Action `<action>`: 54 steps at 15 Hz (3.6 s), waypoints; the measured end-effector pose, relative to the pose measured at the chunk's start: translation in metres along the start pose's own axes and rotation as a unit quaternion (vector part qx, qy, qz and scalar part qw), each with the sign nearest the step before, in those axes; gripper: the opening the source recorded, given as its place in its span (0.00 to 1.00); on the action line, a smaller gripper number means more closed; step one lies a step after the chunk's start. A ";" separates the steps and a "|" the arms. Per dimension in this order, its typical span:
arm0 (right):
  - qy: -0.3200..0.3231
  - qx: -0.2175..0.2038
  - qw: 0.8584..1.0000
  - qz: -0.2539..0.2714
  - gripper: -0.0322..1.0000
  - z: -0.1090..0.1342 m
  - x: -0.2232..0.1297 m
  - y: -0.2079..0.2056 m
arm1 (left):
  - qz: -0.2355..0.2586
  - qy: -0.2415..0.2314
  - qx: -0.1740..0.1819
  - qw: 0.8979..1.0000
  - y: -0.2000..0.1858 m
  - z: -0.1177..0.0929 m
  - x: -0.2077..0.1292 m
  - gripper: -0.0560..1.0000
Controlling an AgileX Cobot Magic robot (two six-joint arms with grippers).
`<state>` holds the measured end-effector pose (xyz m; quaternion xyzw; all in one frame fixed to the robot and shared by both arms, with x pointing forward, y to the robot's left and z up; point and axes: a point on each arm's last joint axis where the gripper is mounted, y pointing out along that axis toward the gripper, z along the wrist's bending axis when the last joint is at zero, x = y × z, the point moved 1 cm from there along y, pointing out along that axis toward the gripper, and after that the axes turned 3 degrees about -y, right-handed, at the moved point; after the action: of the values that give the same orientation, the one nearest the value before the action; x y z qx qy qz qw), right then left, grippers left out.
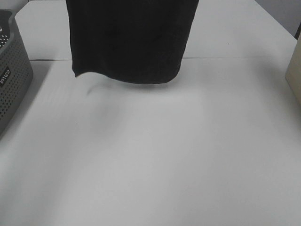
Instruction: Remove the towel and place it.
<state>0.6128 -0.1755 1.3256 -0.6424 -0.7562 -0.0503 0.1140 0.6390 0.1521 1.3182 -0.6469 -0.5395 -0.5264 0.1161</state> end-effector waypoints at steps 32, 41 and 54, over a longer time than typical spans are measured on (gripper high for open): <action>0.071 -0.156 0.985 -0.014 0.04 0.025 -0.077 0.099 | -0.159 0.094 -0.081 0.979 0.040 0.087 -0.069 0.05; 0.116 -0.141 0.983 -0.019 0.04 0.027 -0.082 0.100 | -0.163 0.114 -0.074 0.977 0.044 0.097 -0.083 0.05; 0.201 0.062 0.974 0.087 0.04 0.067 -0.101 0.099 | -0.016 0.129 -0.119 0.984 0.046 0.095 -0.109 0.05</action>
<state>0.7182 -0.2408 1.2294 -0.6740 -0.6607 -0.1216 0.3074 0.7449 0.1394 1.2095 -0.5739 -0.4639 -0.6676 0.0986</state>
